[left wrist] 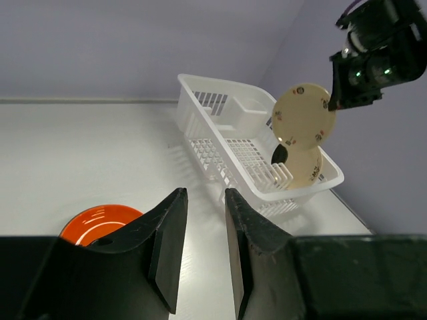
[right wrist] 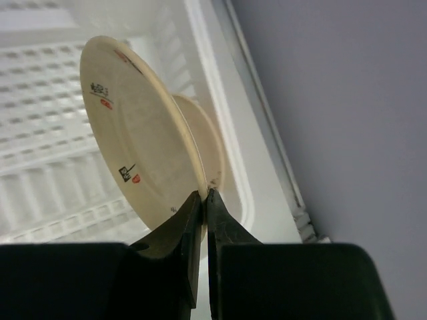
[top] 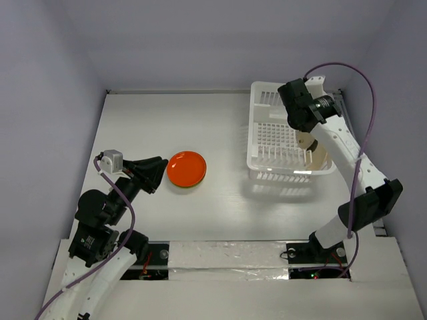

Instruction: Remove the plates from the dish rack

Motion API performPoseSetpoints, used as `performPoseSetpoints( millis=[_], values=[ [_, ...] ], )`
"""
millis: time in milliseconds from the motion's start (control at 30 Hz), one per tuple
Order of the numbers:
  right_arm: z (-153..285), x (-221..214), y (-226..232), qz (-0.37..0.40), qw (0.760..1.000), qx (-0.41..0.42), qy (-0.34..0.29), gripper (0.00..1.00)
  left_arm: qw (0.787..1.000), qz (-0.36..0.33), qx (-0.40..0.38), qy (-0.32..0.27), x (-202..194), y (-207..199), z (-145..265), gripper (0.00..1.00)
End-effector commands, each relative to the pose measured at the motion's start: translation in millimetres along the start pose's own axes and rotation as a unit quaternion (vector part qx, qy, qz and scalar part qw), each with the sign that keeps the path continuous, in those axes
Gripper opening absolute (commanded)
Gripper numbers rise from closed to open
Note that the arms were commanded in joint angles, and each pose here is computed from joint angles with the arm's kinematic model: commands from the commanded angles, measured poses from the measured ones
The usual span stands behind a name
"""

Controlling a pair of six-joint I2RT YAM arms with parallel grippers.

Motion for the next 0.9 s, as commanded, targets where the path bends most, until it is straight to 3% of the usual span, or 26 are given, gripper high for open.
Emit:
performPoseSetpoints(
  millis=[0,167,300,533,733,867],
  values=[
    [66,36,-10,-0.066,0.989,0.097,-0.086,0.0,0.999,-0.007,-0.018,-0.03,20,-11,1,0.26],
    [124,46,74,-0.077,0.937,0.321,-0.118,0.0,1.0,-0.006,-0.011,-0.025,18,-8,-2,0.26],
    [156,23,161,-0.045,0.881,0.462,-0.092,0.0,1.0,-0.004,0.006,-0.024,18,-3,-4,0.28],
    [185,0,256,-0.055,0.793,0.605,-0.051,0.0,1.0,-0.005,0.015,-0.022,17,-1,-5,0.39],
    [174,-41,311,-0.042,0.773,0.633,0.013,0.0,1.0,-0.004,0.012,-0.021,16,-2,-5,0.39],
    [158,-62,328,-0.037,0.782,0.621,0.043,0.0,1.0,-0.004,0.011,-0.02,16,-2,-5,0.39]
  ],
)
Point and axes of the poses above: each gripper's point midway between its finger pads, its own z axis back along the fingers, its own y axis along the line the jaws close on, x = y × z, the point moved 5 cm from there along z, back along the fingers, and after that the axes turned 1 degree about z, right-handed, at the moved point
